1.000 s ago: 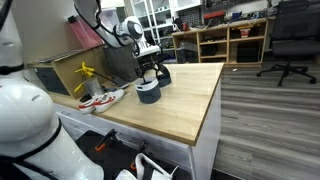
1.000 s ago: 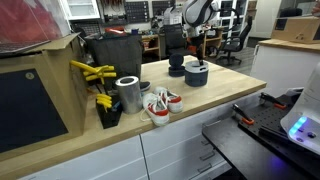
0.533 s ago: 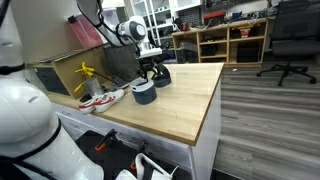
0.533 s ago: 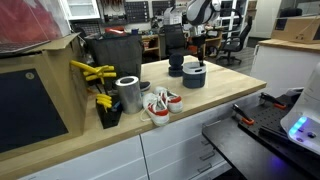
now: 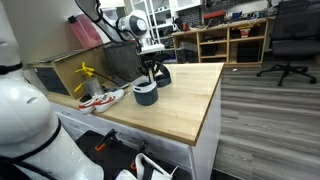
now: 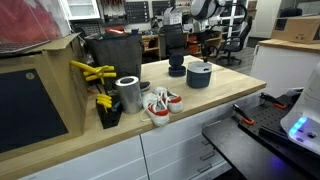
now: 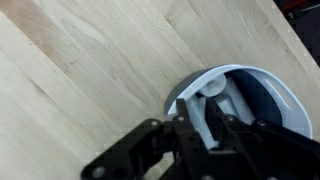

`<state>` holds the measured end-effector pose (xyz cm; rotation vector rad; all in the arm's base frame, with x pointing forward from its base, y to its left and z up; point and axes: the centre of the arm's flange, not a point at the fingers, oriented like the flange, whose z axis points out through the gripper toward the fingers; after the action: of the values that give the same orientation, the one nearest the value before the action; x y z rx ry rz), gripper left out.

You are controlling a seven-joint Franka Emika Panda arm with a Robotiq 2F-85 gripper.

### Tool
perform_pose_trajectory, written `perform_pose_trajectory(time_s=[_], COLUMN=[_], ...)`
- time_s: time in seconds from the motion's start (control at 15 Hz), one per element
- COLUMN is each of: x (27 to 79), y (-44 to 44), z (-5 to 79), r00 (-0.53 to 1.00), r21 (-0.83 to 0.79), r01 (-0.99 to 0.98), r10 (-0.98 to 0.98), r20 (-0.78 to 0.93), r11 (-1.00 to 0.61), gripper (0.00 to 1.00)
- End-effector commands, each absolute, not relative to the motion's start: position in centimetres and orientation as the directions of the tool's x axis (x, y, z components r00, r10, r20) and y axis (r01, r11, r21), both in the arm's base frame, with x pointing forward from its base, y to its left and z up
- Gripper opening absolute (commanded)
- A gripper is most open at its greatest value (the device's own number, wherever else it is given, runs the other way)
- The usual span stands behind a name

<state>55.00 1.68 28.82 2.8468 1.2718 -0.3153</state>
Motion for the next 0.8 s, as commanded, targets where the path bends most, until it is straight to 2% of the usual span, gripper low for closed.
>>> perform_pose_trajectory(time_s=[0.0, 0.33, 0.4, 0.73], x=[53.3, 52.3, 52.0, 51.5], y=[-0.5, -1.4, -1.4, 0.0], z=[31.5, 31.2, 30.8, 26.3], r00=[0.659, 0.697, 0.710, 0.841], r21=[-0.051, -0.032, -0.031, -0.029], r01=[0.735, 0.699, 0.685, 0.517], r10=[0.729, 0.691, 0.676, 0.514], r20=[-0.186, -0.193, -0.196, -0.168], r11=[-0.676, -0.714, -0.728, -0.855], gripper=[0.60, 0.97, 1.00, 1.00])
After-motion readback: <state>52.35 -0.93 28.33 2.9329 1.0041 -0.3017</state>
